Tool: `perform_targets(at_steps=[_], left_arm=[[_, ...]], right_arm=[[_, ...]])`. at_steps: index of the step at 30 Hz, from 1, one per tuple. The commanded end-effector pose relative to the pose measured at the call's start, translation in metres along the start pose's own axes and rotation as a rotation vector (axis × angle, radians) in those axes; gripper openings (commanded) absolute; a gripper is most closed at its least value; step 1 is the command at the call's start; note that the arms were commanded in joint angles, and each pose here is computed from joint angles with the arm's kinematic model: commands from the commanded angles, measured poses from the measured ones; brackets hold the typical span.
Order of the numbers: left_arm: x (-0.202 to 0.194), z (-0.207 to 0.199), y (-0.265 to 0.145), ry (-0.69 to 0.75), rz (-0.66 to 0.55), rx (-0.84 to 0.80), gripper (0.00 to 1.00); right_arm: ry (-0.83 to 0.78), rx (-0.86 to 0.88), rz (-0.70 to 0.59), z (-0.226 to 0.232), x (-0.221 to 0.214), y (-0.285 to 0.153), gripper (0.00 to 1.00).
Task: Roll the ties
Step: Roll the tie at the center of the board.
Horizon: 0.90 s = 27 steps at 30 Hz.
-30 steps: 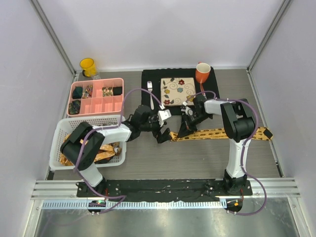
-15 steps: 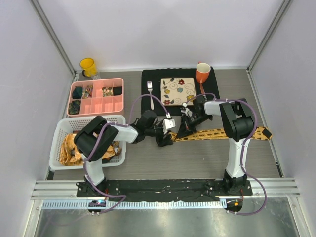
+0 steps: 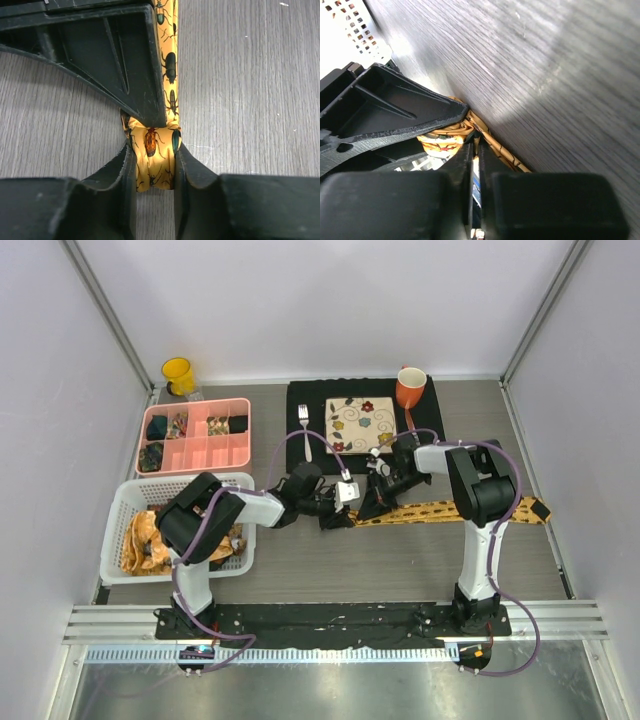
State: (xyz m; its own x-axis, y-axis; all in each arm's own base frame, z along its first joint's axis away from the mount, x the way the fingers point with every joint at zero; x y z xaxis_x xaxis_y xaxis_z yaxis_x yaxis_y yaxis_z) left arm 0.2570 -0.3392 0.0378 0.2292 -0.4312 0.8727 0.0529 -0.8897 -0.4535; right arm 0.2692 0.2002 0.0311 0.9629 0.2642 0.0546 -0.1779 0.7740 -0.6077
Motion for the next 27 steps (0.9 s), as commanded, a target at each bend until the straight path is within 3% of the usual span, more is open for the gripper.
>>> perform_targets(at_steps=[1, 6, 9, 12, 15, 16, 19, 24, 27], left_arm=[[0.007, -0.003, -0.003, 0.043, 0.016, -0.017, 0.19], [-0.004, -0.006, -0.006, 0.037, 0.053, -0.022, 0.16], [-0.005, -0.005, -0.006, 0.04, 0.06, -0.019, 0.16], [-0.005, -0.003, -0.005, 0.037, 0.068, -0.012, 0.16], [-0.001, 0.001, -0.006, 0.034, 0.06, 0.013, 0.28], [-0.001, 0.002, -0.006, 0.028, 0.056, 0.015, 0.4], [0.007, 0.003, -0.011, 0.019, 0.021, 0.023, 0.47], [0.021, 0.0, -0.008, 0.009, -0.024, -0.009, 0.45], [0.03, -0.001, -0.003, 0.01, -0.044, -0.021, 0.33]], right_arm=[[-0.02, -0.138, -0.016, -0.026, -0.006, -0.002, 0.18], [-0.028, -0.064, -0.058, -0.012, 0.0, -0.014, 0.24], [-0.03, -0.019, -0.056, -0.008, 0.003, -0.012, 0.2], [-0.03, -0.023, -0.042, -0.011, 0.002, -0.007, 0.06], [-0.036, -0.083, -0.023, -0.022, 0.0, -0.004, 0.01], [-0.034, -0.105, -0.019, -0.025, -0.001, -0.003, 0.01], [-0.029, -0.176, 0.002, -0.039, -0.005, -0.001, 0.01], [-0.014, -0.258, 0.02, -0.055, -0.007, 0.002, 0.01], [-0.011, -0.28, 0.022, -0.059, -0.006, 0.003, 0.01]])
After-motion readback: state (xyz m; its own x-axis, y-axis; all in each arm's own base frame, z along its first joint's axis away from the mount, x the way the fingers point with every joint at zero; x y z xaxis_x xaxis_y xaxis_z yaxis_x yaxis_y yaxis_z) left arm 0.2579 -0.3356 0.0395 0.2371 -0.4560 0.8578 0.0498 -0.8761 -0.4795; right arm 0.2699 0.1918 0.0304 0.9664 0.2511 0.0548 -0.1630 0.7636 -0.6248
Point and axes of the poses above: each gripper's point midway between its finger pads, its own y axis out along the fingers, its own z axis along the line the jaws close on, x = y × z, the point moved 3 cm from there along -y, back along the fingers, and after that the axes turned 10 degrees about -y, right-handed, at the moved point
